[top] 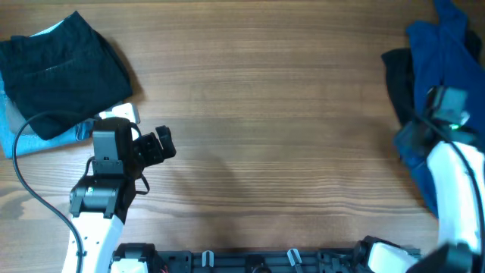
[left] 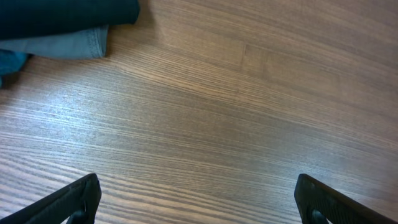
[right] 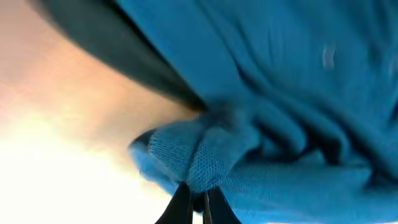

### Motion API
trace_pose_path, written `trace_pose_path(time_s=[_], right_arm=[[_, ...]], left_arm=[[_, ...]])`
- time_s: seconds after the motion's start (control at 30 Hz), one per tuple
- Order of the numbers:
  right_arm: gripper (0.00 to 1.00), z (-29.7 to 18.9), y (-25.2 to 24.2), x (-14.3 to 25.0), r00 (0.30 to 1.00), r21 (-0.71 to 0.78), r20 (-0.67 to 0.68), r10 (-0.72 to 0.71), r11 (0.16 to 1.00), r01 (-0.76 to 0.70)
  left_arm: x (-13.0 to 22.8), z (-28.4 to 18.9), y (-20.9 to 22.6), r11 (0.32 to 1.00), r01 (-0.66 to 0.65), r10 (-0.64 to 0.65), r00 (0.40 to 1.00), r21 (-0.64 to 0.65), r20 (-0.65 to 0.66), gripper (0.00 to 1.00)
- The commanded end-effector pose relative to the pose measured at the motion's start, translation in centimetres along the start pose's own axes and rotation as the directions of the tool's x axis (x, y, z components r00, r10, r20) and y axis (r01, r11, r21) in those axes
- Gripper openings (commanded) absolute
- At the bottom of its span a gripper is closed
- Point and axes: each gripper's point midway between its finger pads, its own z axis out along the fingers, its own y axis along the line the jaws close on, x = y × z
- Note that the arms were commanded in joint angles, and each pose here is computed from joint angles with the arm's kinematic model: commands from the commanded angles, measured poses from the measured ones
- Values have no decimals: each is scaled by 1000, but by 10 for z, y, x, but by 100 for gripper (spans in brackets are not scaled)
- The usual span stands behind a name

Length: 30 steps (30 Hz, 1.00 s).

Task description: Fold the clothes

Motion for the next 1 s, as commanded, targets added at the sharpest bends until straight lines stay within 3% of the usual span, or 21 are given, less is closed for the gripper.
trace_pose_path(time_s=[0.0, 0.03, 0.13, 0.2, 0.27, 0.33, 0.37, 0.4, 0.47, 0.63, 0.77, 0.8, 0.83, 0.9, 0.97], right_arm=[[6, -105, 65, -63, 959, -388, 253, -128, 895, 221], [9, -131, 86, -63, 940, -503, 299, -161, 811, 299], [12, -208, 137, -33, 878, -765, 416, -239, 429, 479], [12, -232, 152, -8, 838, -812, 461, -292, 243, 531], [13, -264, 164, 24, 784, -833, 527, -328, -15, 553], [13, -308, 170, 56, 727, -783, 616, -303, -329, 527], [13, -321, 172, 67, 709, -750, 643, -289, -422, 509], [15, -326, 175, 74, 697, -734, 656, -289, -456, 503], [15, -321, 187, 84, 670, -731, 669, -322, -450, 513], [16, -270, 228, 104, 639, -802, 584, -501, -232, 551], [15, -246, 264, 132, 610, -827, 538, -581, -224, 516], [16, -230, 274, 131, 628, -840, 494, -602, -145, 522], [25, -207, 281, 123, 661, -842, 429, -615, -8, 539], [38, -147, 274, 96, 780, -761, 230, -581, 392, 517], [43, -112, 247, 78, 841, -616, 133, -525, 621, 485]], left_arm=[[-7, -3, -2, 1000, 14, -14, 1000, 13, 15, 100], [-8, -3, -3, 1000, 15, -15, 1000, 13, 15, 100], [-8, -3, -3, 1000, 14, -14, 1000, 13, 15, 100], [-7, -3, -3, 1000, 14, -14, 1000, 13, 15, 100], [-8, -3, -3, 1000, 15, -15, 1000, 13, 15, 100], [-8, -3, -3, 1000, 15, -15, 1000, 13, 15, 100], [-8, -3, -3, 1000, 15, -15, 1000, 13, 15, 100], [-8, -3, -3, 1000, 15, -15, 1000, 13, 15, 100], [-8, -3, -3, 1000, 15, -15, 1000, 13, 15, 100], [-8, -3, -3, 1000, 15, -15, 1000, 13, 15, 100], [-8, -3, -3, 1000, 15, -15, 1000, 13, 15, 100], [-7, -2, -3, 1000, 15, -15, 1000, 13, 14, 100], [-7, -2, -3, 1000, 15, -15, 1000, 13, 14, 100], [-7, -2, -5, 1000, 15, -15, 1000, 25, 10, 100], [-5, -3, -8, 999, 19, -19, 1000, 47, 2, 100]])
